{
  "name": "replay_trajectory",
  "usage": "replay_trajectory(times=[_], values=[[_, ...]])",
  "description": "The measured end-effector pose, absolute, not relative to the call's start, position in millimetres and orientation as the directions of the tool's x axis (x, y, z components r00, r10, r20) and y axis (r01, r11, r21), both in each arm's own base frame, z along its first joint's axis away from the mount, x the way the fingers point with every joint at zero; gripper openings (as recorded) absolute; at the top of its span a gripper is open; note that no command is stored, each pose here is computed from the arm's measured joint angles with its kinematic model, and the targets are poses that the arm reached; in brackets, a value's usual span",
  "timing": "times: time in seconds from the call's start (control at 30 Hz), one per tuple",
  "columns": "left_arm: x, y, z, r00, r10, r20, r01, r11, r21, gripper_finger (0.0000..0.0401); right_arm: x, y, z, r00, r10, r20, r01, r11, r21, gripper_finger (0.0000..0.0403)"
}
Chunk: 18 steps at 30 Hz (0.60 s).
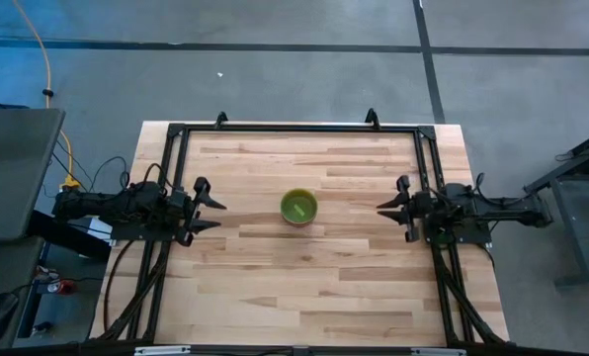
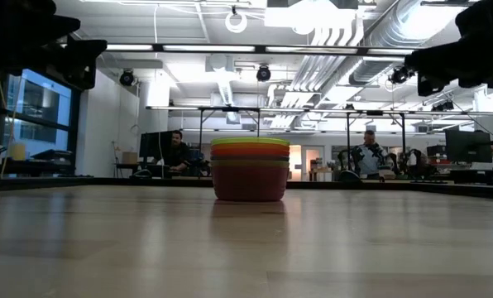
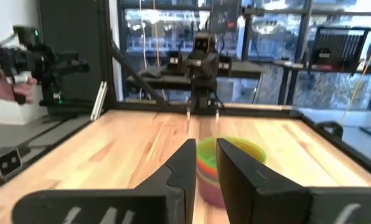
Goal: Nest bowls inside each other
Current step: Return to Home Position
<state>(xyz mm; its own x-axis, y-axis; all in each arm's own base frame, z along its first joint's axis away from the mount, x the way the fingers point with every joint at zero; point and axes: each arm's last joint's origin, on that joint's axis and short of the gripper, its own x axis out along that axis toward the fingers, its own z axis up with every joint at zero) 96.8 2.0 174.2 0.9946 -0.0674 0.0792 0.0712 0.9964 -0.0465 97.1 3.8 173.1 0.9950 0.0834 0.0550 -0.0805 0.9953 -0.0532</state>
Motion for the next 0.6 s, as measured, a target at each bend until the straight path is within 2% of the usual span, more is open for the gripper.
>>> replay_trajectory(times=[0.6], values=[[96.8, 2.2, 174.1, 0.995, -0.058, 0.078, 0.061, 0.997, -0.040, 0.0211, 97.4, 2.3, 167.8, 1.000, 0.031, -0.002, -0.031, 0.996, -0.087, 0.0053]])
